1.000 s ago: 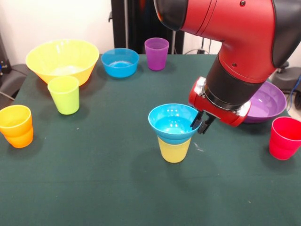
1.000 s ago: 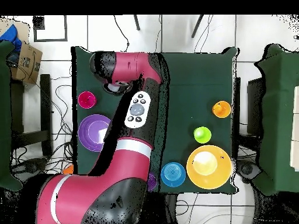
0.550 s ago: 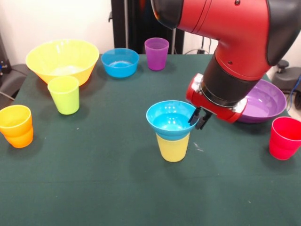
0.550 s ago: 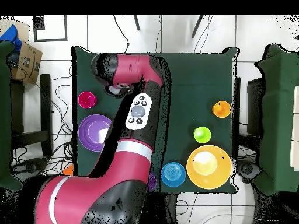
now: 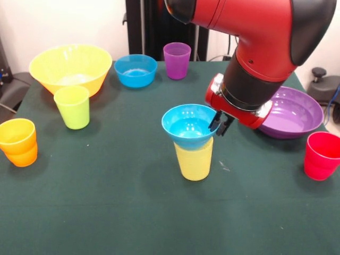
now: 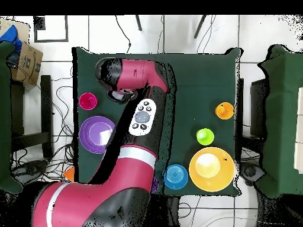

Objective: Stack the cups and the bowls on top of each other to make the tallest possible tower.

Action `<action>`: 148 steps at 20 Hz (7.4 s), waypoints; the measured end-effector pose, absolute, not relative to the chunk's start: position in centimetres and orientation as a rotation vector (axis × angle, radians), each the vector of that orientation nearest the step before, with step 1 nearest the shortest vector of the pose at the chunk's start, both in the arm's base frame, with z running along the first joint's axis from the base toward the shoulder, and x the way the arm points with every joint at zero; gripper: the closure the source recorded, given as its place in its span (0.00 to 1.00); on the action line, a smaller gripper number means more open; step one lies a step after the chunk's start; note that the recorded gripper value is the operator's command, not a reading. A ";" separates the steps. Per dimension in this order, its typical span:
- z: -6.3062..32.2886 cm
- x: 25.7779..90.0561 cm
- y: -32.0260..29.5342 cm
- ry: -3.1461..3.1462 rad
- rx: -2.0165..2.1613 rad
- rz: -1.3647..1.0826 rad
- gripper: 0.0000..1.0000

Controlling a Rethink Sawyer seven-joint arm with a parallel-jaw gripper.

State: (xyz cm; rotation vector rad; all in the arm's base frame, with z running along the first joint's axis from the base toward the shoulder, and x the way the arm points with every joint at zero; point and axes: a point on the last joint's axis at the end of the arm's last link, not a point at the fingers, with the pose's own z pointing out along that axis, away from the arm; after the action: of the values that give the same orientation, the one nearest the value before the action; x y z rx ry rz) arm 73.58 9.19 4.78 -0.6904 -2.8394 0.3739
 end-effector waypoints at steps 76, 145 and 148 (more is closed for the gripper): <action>17.5 69.5 15.8 -3.176 -0.935 0.060 0.00; 6.8 59.6 14.1 -3.030 -0.926 0.094 0.00; 6.6 59.3 14.1 -3.031 -0.926 0.095 0.00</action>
State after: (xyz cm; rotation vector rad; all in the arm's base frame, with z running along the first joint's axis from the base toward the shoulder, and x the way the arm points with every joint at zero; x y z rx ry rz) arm 59.32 14.10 6.59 -0.9260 -3.0312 0.0948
